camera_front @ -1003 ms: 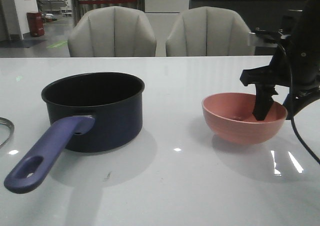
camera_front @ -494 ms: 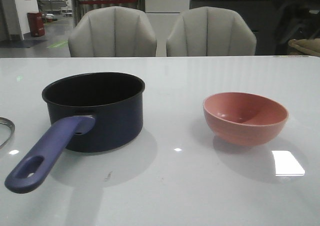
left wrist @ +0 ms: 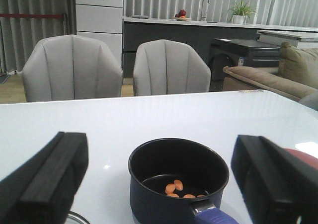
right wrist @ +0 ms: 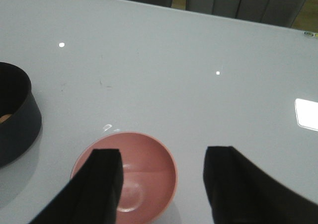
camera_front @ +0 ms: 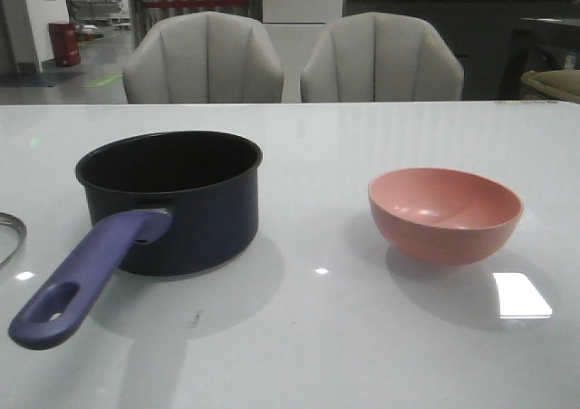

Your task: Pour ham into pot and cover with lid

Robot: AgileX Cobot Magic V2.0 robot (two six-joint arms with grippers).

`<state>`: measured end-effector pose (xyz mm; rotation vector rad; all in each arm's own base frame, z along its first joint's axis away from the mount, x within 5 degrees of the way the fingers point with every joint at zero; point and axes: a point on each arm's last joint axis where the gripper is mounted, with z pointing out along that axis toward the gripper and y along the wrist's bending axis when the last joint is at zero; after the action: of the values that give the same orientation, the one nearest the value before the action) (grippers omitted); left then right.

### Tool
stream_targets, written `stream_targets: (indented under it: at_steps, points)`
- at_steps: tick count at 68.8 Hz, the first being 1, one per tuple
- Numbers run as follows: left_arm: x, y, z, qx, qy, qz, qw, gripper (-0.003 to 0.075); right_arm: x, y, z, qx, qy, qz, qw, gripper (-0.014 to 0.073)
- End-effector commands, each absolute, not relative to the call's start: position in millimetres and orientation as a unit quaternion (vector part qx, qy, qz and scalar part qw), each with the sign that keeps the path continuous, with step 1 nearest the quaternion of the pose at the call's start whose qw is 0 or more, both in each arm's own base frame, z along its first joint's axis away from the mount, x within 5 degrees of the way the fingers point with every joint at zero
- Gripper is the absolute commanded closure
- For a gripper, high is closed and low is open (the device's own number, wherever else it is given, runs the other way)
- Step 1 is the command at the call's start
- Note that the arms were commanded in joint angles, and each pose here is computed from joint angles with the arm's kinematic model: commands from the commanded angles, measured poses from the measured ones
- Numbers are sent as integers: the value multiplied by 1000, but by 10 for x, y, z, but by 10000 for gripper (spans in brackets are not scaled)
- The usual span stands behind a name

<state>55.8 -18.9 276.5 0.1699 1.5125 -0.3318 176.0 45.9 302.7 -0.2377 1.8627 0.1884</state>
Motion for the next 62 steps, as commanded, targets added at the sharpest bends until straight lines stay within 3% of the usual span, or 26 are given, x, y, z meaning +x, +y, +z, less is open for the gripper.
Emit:
stream_targets:
  at_steps: [1,10,34,40,41,50,62]
  points:
    - [547,-183,2924,69,645,-161,744,103,1536,375,3092,-87,736,77,667,120]
    - [547,-183,2924,69,645,-161,744,103,1241,279,2933,-63,700,85,707,120]
    - [547,-183,2924,69,645,-161,744,103,969,209,2579,-62,695,86,711,133]
    - [547,-183,2924,69,645,-161,744,103,969,208,2579,-61,695,86,711,218]
    - [547,-183,2924,69,645,-161,744,103,969,208,2579,-61,695,86,711,268]
    - [549,-186,2906,68,653,-163,736,103,969,209,2577,-62,696,86,711,457]
    - [552,-192,2858,73,672,-160,719,103,969,209,2577,-62,696,86,710,456]
